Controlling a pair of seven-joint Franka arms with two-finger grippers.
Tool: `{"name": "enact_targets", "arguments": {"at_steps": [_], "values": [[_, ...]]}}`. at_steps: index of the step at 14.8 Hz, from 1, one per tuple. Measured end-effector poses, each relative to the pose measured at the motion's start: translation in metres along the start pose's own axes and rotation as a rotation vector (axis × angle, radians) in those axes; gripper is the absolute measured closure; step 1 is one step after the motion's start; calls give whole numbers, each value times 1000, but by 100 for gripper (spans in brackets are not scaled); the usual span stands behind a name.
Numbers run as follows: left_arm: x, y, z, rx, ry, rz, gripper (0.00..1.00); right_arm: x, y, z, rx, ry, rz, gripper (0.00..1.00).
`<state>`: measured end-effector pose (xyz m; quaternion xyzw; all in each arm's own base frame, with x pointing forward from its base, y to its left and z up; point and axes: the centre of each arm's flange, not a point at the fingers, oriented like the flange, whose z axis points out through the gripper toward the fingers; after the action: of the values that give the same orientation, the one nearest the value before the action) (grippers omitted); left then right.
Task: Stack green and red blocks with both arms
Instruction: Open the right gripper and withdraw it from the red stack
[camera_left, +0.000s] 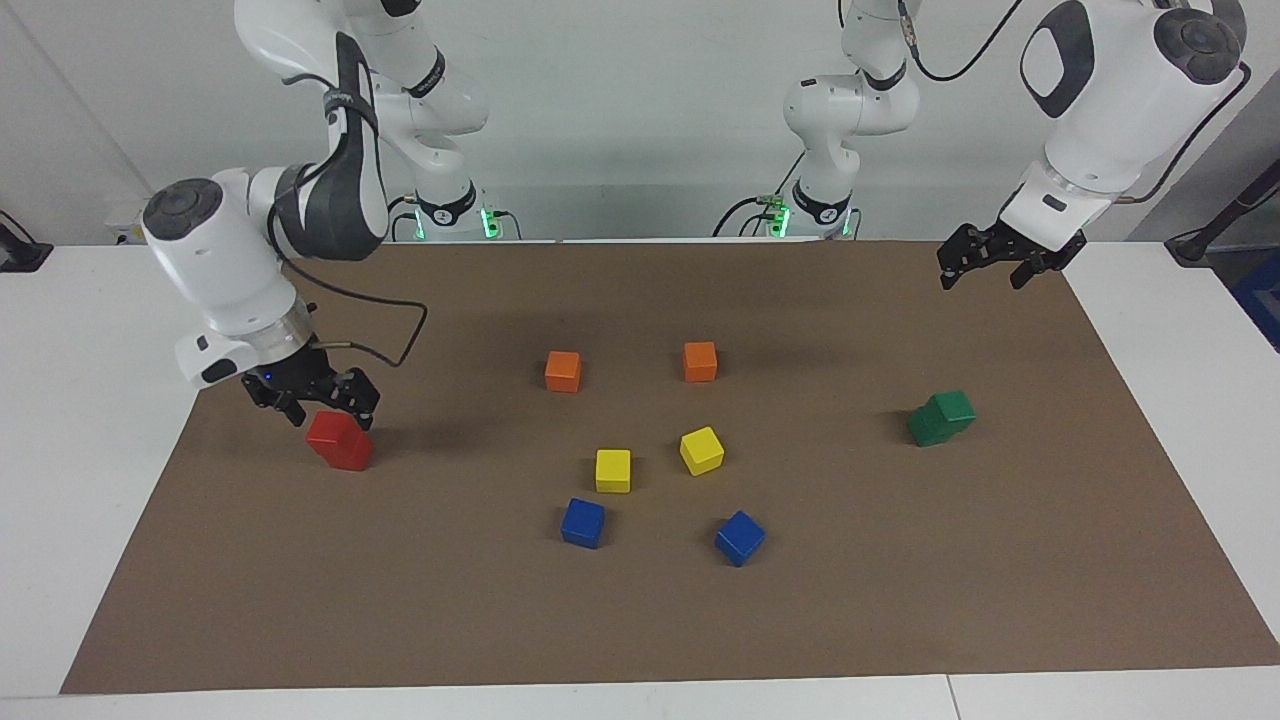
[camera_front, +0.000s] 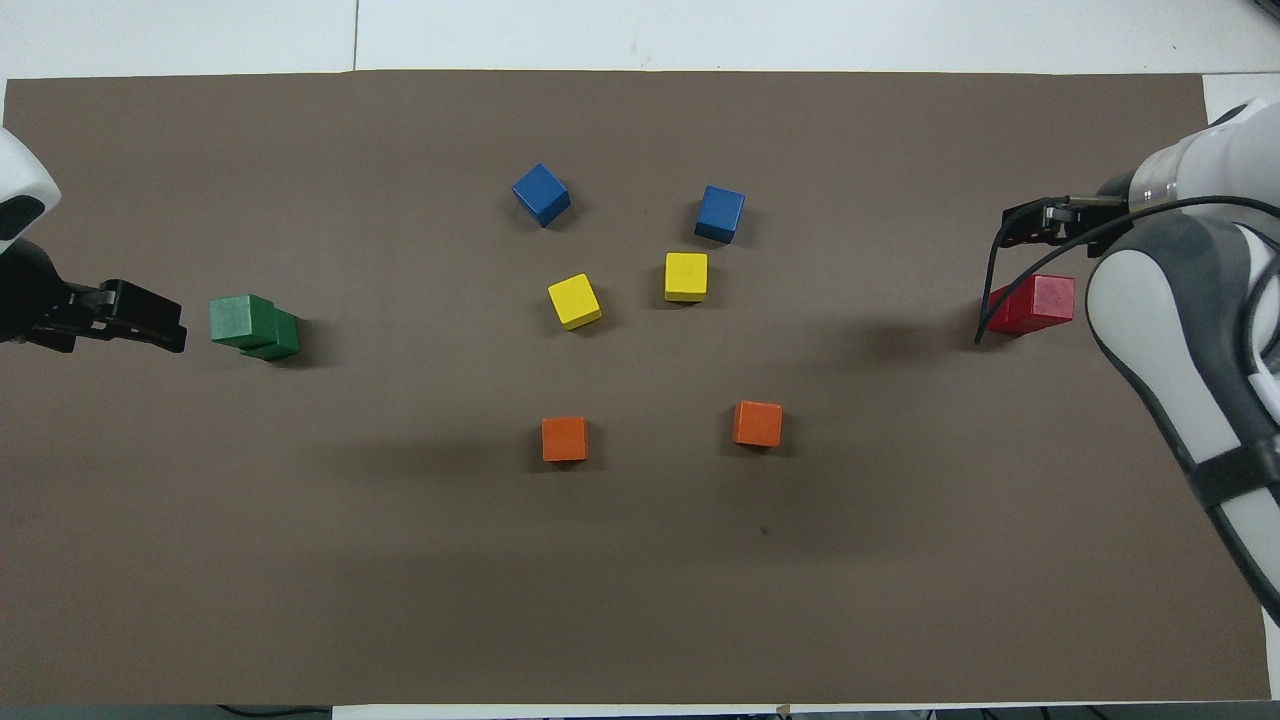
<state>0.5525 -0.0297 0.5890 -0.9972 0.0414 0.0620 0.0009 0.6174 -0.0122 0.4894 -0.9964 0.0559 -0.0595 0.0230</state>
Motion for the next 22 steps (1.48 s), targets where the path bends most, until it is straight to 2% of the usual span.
{"name": "enact_targets", "arguments": {"at_steps": [2,5,7,11,22], "values": [[-1,-1,2,0,-9,-1,0,-16,-5,-52,3,3,-13,0],[-3,-1,-1,0,-9,-1,0,-37,-5,-117,-17,-45,-36,0],[-4,-1,-3,0,-5,-1,0,-45,-4,-145,-34,-84,-68,0],[-5,0,-4,0,-4,-1,0,-59,-2,-165,-38,-139,-75,0],[-5,-1,-3,0,-5,-2,0,-64,37,-170,-41,-165,-6,0]]}}
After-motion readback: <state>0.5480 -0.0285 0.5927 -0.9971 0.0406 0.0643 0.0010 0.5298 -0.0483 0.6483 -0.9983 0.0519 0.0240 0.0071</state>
